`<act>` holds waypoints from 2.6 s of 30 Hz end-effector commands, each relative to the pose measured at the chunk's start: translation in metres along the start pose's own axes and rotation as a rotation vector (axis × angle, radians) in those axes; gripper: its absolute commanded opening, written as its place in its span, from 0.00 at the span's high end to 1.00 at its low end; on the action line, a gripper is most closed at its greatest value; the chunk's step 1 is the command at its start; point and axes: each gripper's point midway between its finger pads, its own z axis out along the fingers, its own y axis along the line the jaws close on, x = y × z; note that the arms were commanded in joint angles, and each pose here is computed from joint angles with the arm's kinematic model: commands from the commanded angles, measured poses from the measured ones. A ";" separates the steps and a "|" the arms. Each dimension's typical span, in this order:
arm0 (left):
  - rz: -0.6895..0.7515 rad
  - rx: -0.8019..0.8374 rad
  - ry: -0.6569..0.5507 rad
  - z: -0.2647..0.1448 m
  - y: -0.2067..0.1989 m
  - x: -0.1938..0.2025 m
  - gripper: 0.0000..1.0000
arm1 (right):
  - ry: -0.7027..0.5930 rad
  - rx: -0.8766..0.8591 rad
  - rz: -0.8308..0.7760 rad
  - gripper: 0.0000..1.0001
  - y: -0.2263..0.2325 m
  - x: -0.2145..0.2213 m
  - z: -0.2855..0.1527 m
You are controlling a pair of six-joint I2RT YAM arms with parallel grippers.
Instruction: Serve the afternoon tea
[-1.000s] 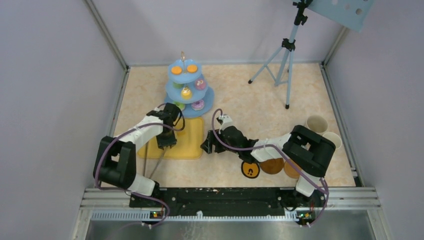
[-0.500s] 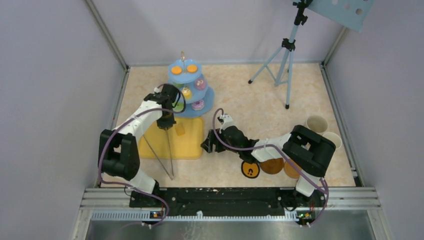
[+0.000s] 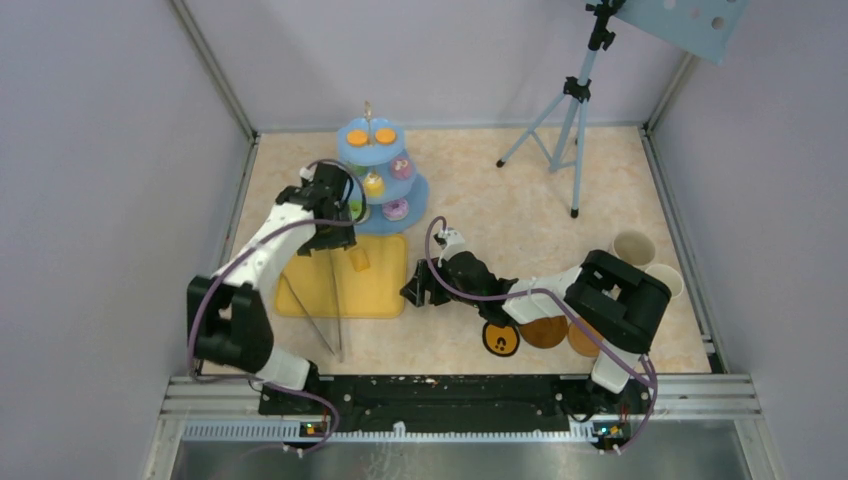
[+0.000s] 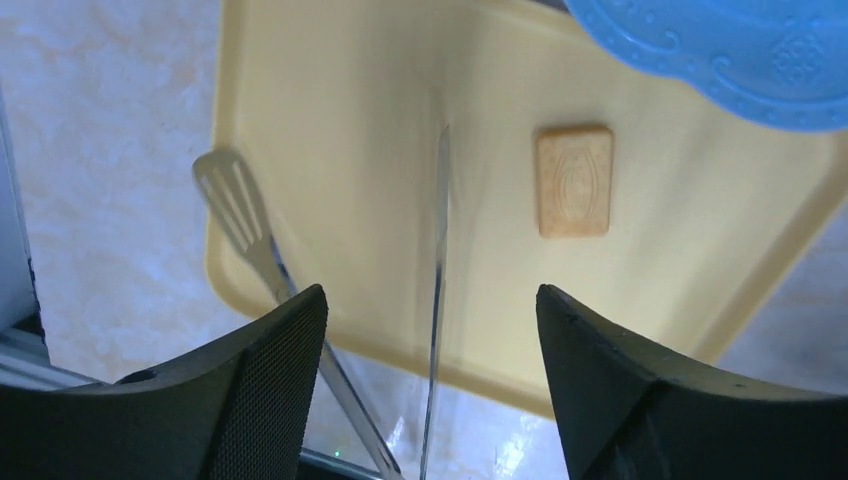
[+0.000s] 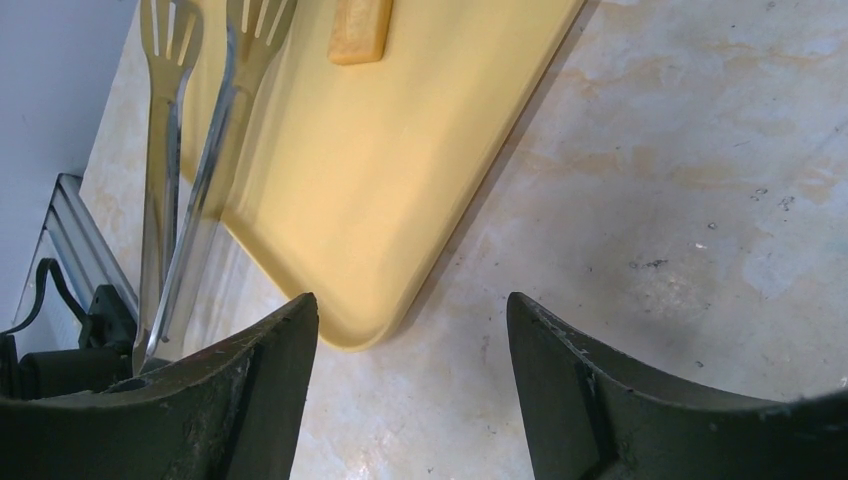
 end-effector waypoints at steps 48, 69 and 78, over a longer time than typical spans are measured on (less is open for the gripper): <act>-0.099 -0.031 0.073 0.031 -0.001 0.027 0.61 | -0.051 -0.057 0.016 0.34 0.013 -0.017 -0.004; -0.443 0.034 -0.048 -0.011 0.035 0.092 0.01 | -0.028 -0.099 0.025 0.35 0.019 -0.010 -0.001; -0.379 0.130 0.052 0.016 0.008 0.114 0.01 | -0.035 -0.104 0.023 0.35 0.019 -0.011 -0.003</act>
